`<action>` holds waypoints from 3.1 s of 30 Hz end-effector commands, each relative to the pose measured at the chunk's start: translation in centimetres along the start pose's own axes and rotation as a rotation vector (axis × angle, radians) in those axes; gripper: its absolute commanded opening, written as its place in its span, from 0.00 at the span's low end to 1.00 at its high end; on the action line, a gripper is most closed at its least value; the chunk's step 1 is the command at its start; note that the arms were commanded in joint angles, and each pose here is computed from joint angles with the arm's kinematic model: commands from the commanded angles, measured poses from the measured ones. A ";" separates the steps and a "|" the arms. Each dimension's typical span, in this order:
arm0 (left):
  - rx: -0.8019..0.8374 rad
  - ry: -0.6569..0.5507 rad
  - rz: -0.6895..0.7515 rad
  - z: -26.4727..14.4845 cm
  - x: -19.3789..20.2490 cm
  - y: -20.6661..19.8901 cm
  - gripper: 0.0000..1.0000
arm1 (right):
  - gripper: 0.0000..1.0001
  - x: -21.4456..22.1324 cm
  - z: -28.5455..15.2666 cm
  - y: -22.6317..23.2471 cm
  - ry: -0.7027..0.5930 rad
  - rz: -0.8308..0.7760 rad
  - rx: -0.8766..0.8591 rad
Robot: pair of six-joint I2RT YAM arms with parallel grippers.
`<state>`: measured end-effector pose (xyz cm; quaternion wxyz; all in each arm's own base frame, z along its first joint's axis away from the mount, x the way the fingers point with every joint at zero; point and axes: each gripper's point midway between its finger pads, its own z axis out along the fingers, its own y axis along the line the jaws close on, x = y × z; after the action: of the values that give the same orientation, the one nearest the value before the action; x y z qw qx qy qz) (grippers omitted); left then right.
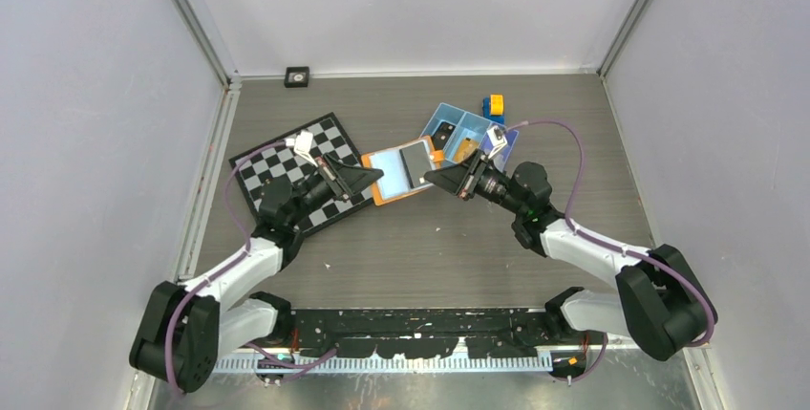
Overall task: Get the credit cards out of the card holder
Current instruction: Remove the credit card from the card holder.
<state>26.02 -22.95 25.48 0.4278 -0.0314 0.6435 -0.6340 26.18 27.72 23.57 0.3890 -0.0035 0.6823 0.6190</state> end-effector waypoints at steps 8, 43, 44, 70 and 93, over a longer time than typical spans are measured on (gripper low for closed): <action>-0.366 -0.001 0.031 -0.7 -0.8 5.5 0.76 | 0.00 -2.7 -0.9 -1.0 -0.122 -0.103 0.153; -0.338 0.153 0.228 2.5 4.3 4.0 0.67 | 0.00 -4.7 -3.9 -7.9 -0.194 -0.069 0.583; -0.336 0.149 0.229 2.5 4.3 4.0 0.67 | 0.00 -4.8 -4.3 -7.9 -0.212 -0.062 0.571; -0.208 0.330 0.016 5.6 8.3 5.2 0.37 | 0.00 -0.9 -0.4 -4.4 -0.021 0.005 0.192; -0.467 0.187 -0.015 2.3 4.7 9.6 0.32 | 0.01 -1.1 -0.7 -4.9 -0.019 -0.027 0.250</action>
<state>28.91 -26.56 14.85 0.3167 -0.0724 0.8134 -0.4825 28.40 24.93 16.15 0.3615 0.0681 0.7809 0.5049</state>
